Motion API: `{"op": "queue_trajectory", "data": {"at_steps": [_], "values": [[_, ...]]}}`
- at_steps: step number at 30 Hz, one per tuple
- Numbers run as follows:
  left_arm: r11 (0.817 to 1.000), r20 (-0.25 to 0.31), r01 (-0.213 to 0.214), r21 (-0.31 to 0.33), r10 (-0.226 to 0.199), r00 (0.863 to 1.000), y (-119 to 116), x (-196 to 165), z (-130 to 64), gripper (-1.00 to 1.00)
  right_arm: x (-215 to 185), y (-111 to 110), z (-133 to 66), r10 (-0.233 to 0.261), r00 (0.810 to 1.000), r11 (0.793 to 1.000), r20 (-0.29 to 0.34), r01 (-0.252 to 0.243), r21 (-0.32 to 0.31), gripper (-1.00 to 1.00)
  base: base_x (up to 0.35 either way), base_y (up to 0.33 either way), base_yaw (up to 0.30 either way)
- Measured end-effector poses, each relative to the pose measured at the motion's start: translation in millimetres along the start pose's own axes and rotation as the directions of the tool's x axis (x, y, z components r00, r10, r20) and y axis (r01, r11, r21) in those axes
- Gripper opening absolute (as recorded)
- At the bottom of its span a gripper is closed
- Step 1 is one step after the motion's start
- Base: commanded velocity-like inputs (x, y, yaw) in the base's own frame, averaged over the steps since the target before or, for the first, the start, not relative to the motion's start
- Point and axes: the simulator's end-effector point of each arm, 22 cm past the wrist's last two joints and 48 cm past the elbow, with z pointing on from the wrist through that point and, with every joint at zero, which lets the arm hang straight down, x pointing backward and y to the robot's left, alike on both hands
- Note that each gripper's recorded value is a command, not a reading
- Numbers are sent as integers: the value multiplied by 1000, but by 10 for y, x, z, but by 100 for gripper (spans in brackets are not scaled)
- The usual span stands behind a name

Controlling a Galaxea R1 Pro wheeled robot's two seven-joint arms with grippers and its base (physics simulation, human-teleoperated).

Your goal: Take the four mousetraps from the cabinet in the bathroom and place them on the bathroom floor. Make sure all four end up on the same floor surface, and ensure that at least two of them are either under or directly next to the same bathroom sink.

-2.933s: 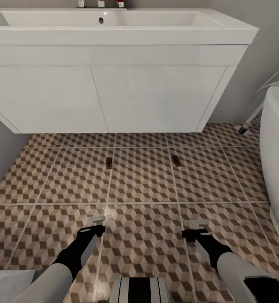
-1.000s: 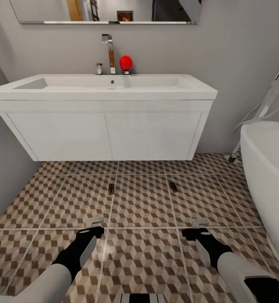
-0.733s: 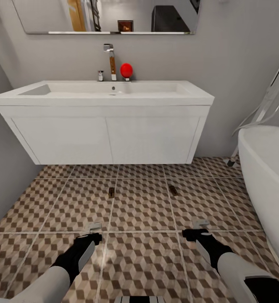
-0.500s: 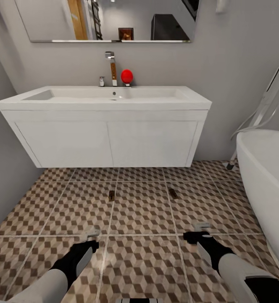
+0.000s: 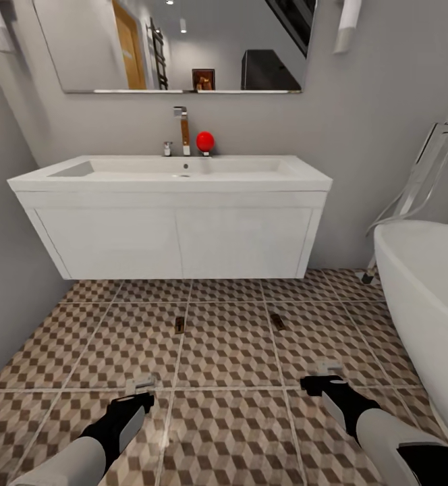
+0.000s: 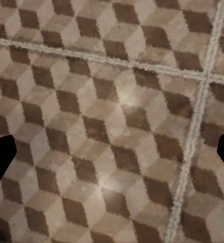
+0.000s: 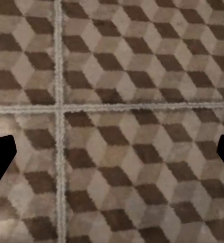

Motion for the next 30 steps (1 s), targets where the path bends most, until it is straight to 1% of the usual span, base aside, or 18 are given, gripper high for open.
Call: {"op": "queue_trajectory", "data": {"at_steps": [4,17,30], "values": [[1000,19,8,2,-8,1000,3,-72,-51,100,-77,-21,-55,2,1000,1000,14,-2,2,100,0,0,0],[999,62,51,14,-52,997,26,-302,-223,100,-339,-66,-243,8,998,1000,65,-8,5,100,0,0,0],[997,110,73,25,-75,991,53,-541,-411,100,-577,-106,-442,13,994,1000,109,-14,7,100,0,0,0]]}}
